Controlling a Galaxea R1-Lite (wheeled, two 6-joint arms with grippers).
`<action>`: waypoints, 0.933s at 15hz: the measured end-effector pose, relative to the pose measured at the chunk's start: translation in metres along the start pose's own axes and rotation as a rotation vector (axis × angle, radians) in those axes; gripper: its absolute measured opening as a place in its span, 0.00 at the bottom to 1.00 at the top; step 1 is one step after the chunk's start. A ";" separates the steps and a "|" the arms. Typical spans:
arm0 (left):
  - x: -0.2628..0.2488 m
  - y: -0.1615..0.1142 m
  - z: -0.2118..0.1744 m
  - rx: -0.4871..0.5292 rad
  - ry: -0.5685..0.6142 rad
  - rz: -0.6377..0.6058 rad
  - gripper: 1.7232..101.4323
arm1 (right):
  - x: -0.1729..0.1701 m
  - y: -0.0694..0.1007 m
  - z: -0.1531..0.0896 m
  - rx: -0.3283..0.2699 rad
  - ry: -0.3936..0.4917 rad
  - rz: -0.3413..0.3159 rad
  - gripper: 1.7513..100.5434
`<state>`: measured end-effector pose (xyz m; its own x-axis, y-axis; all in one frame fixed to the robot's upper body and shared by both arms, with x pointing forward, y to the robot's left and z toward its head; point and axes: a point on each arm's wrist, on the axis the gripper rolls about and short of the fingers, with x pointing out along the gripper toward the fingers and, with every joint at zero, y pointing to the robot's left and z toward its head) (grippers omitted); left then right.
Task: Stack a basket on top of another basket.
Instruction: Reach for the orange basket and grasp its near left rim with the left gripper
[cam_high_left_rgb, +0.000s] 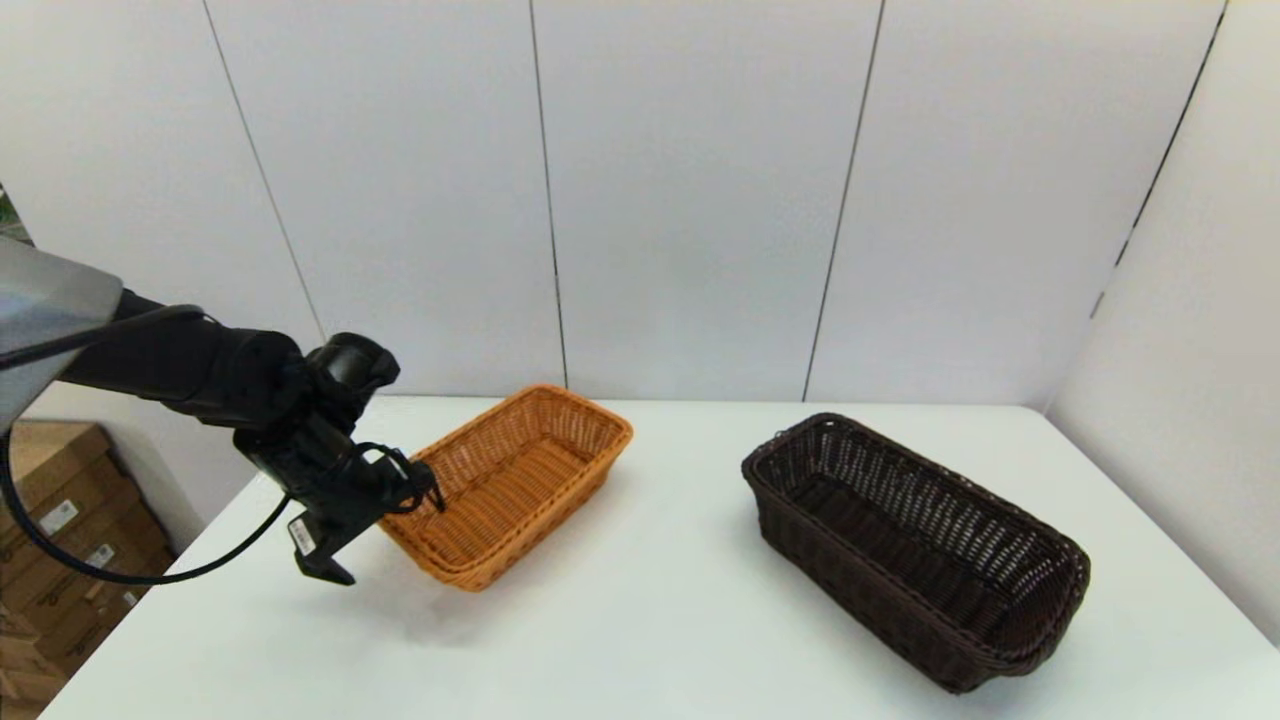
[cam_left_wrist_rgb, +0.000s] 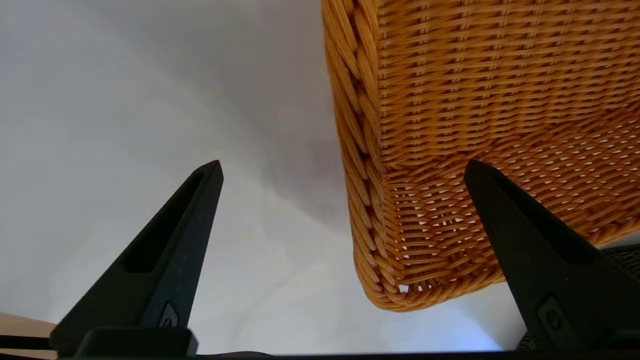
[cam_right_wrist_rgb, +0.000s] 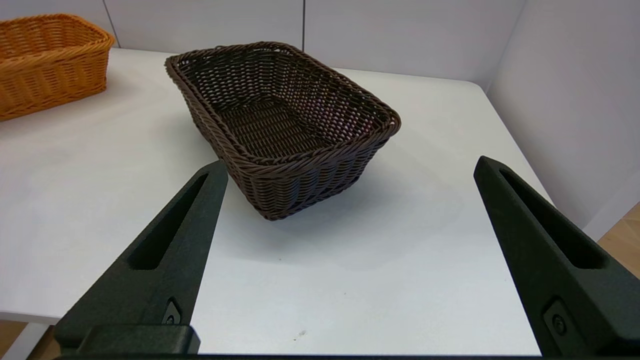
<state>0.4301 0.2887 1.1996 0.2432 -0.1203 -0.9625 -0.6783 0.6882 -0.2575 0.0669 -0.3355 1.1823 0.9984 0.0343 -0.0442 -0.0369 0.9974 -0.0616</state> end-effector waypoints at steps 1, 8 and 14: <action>0.003 -0.001 0.001 0.001 0.001 0.000 0.96 | 0.000 0.000 0.000 0.000 0.000 0.000 0.97; 0.034 -0.007 0.007 0.003 0.005 0.008 0.96 | 0.000 0.000 0.000 0.000 0.000 0.000 0.97; 0.048 -0.006 0.008 -0.003 0.021 0.032 0.96 | 0.000 0.000 0.000 0.000 0.000 0.000 0.97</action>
<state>0.4514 0.2845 1.1558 0.2063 -0.1132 -0.9719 -0.6881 0.6895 -0.2263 0.0669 -0.3356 1.1823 0.9984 0.0343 -0.0442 -0.0369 0.9974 -0.0616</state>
